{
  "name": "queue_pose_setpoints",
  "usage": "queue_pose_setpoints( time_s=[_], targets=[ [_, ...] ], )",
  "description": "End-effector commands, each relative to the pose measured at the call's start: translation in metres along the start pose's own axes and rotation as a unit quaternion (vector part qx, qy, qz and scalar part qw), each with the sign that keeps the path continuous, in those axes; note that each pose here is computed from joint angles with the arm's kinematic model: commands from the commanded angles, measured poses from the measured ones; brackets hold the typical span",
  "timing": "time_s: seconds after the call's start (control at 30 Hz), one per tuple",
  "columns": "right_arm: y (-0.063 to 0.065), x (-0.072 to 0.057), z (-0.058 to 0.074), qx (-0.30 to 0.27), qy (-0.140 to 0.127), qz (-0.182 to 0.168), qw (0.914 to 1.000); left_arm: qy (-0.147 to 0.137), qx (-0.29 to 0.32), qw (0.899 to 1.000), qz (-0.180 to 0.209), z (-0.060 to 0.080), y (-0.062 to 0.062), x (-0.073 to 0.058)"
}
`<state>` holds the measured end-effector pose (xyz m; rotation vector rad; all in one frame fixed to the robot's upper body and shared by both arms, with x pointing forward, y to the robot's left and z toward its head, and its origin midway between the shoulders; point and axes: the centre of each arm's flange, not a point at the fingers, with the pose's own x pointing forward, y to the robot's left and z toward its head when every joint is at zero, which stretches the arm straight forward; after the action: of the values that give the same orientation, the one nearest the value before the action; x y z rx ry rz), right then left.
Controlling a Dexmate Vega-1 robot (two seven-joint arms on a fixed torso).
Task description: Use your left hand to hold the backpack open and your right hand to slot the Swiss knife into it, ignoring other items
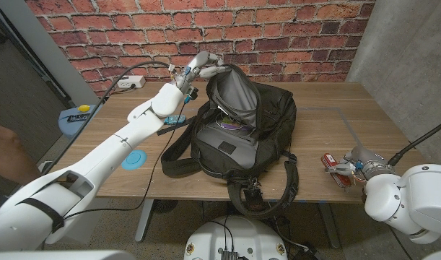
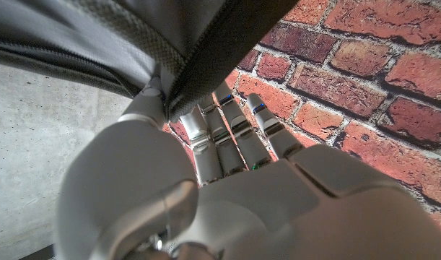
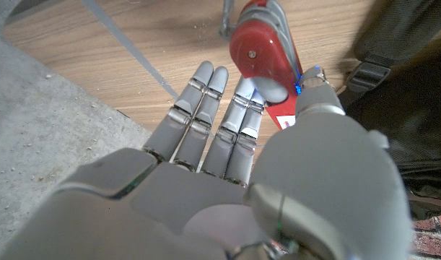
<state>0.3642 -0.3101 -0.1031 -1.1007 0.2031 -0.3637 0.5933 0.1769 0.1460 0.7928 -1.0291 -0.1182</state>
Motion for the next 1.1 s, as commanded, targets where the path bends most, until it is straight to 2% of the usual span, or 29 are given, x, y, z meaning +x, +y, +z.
queue_pose_setpoints(
  time_s=[0.03,0.43,0.6,0.73,1.1],
  targets=[
    [-0.014,-0.025,0.011,0.055,-0.015,0.038,0.9976,-0.011,-0.006,1.0,0.002,0.001,-0.001,0.0],
    [-0.021,-0.036,0.02,0.1,-0.025,0.069,0.9922,-0.009,-0.011,1.0,0.005,-0.001,-0.003,-0.001],
    [-0.023,-0.041,0.024,0.119,-0.038,0.082,0.9887,-0.01,-0.013,1.0,0.007,-0.003,-0.004,0.0],
    [-0.021,-0.045,0.028,0.135,-0.048,0.101,0.9845,-0.011,-0.016,1.0,0.007,-0.004,-0.005,0.0],
    [-0.011,-0.057,0.046,0.159,-0.074,0.119,0.9773,-0.015,-0.019,1.0,0.009,-0.004,-0.006,0.002]
  ],
)
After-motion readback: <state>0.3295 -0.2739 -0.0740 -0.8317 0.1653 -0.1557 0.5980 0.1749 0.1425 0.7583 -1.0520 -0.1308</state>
